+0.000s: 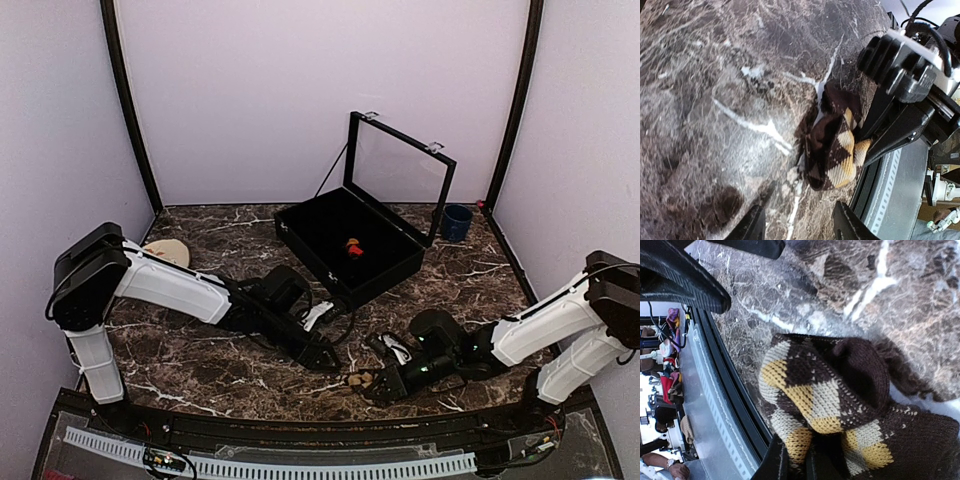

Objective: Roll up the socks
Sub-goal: Roll the sock at the center of the board.

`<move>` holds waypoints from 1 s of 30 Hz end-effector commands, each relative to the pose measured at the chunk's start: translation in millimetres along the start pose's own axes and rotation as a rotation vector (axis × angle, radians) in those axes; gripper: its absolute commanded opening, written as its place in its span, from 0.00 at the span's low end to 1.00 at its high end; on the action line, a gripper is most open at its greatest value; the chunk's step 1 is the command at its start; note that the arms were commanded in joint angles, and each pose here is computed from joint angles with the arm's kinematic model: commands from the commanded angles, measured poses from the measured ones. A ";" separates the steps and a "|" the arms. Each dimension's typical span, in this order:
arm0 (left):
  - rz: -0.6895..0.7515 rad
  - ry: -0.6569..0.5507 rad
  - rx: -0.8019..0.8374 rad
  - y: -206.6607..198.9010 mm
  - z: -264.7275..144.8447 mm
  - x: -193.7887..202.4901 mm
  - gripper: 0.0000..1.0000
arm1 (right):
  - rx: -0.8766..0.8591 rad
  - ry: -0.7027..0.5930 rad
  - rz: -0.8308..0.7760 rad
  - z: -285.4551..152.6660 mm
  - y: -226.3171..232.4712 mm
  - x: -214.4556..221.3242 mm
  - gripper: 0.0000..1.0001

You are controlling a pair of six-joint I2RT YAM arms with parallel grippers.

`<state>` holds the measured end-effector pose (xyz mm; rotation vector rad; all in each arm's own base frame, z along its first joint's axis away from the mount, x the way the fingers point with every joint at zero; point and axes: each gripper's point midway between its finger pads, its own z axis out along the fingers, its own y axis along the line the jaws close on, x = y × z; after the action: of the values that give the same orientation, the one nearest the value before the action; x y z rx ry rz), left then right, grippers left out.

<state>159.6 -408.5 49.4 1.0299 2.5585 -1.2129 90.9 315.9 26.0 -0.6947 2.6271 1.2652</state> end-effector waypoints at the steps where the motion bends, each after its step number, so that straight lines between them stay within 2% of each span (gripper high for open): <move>1: 0.113 -0.009 0.061 -17.7 5.8 -11.6 0.50 | -0.023 0.039 0.034 -2.8 -1.9 11.6 0.00; 17: 0.278 0.074 0.194 -52.2 31.8 3.9 0.52 | -0.055 0.055 0.046 -6.1 -8.0 15.8 0.00; 30: 0.316 0.094 0.209 -59.6 48.3 4.9 0.51 | -0.069 0.068 0.048 -6.0 -9.3 18.8 0.00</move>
<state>113.3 -457.4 44.7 1.4584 2.3135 -1.3531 82.9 306.8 26.6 -0.7029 2.6456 1.3892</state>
